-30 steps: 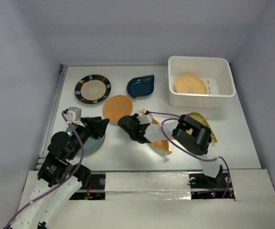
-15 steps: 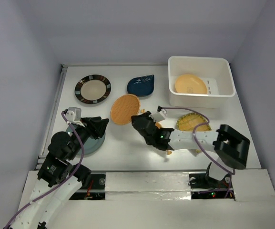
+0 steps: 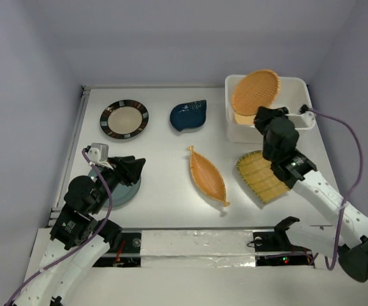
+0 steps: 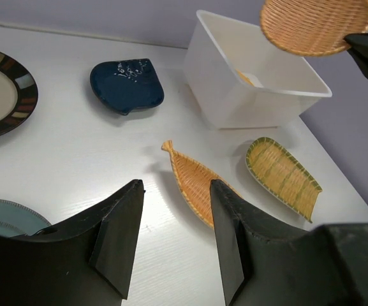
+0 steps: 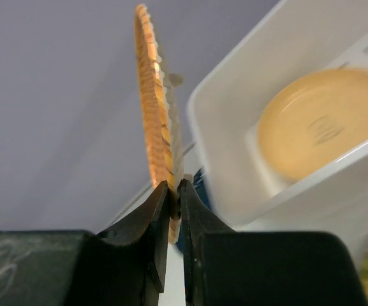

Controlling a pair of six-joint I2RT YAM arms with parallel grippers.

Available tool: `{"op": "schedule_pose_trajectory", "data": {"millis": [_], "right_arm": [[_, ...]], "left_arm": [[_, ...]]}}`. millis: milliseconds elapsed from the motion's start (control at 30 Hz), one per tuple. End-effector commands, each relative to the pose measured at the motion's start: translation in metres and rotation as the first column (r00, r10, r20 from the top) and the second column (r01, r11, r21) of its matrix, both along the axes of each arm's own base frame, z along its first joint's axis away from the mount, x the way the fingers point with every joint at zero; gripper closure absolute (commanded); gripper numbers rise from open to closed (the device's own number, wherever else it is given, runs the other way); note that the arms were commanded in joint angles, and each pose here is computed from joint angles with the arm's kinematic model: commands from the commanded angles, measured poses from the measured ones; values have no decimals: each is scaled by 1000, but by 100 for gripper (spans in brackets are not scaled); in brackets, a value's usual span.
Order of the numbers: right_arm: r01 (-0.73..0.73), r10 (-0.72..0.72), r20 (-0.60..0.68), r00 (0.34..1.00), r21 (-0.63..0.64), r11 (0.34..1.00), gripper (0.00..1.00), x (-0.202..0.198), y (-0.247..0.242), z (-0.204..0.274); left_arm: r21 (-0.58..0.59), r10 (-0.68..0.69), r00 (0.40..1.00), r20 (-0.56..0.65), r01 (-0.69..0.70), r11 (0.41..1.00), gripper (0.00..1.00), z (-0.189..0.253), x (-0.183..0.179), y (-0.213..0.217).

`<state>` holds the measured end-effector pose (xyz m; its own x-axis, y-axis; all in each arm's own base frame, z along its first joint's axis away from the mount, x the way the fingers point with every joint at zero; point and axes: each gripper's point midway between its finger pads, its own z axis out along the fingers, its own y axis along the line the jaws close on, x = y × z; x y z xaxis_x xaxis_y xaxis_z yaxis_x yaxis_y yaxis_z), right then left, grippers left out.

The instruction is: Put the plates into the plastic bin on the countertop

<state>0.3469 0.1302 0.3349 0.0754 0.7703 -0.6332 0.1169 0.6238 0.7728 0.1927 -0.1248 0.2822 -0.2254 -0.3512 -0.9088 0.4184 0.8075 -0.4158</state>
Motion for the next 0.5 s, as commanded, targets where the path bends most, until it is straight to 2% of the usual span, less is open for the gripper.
{"op": "schedule_pose_trajectory", "data": {"millis": [0,100,167,333,467], "right_arm": [[17,-25,-41,999,-186,982,100,-1,-40,8],[85,-112,-89,990,-261,962,100,14,-91,3],[80,-118,-116,986,-290,954,100,25,-105,-4],[-92,21,-227,974,-304,948,100,74,-100,-34],[-144,61,-274,960,-292,945,100,99,-99,-44]], "left_arm": [[-25,-1,999,44,2,1000,57,15,-1,0],[-26,-4,999,46,5,1000,57,16,-1,-1],[-24,-4,999,42,5,1000,57,15,-1,-1],[-25,-4,999,44,5,1000,57,15,-1,-1],[-23,-1,999,43,2,1000,57,14,0,0]]}}
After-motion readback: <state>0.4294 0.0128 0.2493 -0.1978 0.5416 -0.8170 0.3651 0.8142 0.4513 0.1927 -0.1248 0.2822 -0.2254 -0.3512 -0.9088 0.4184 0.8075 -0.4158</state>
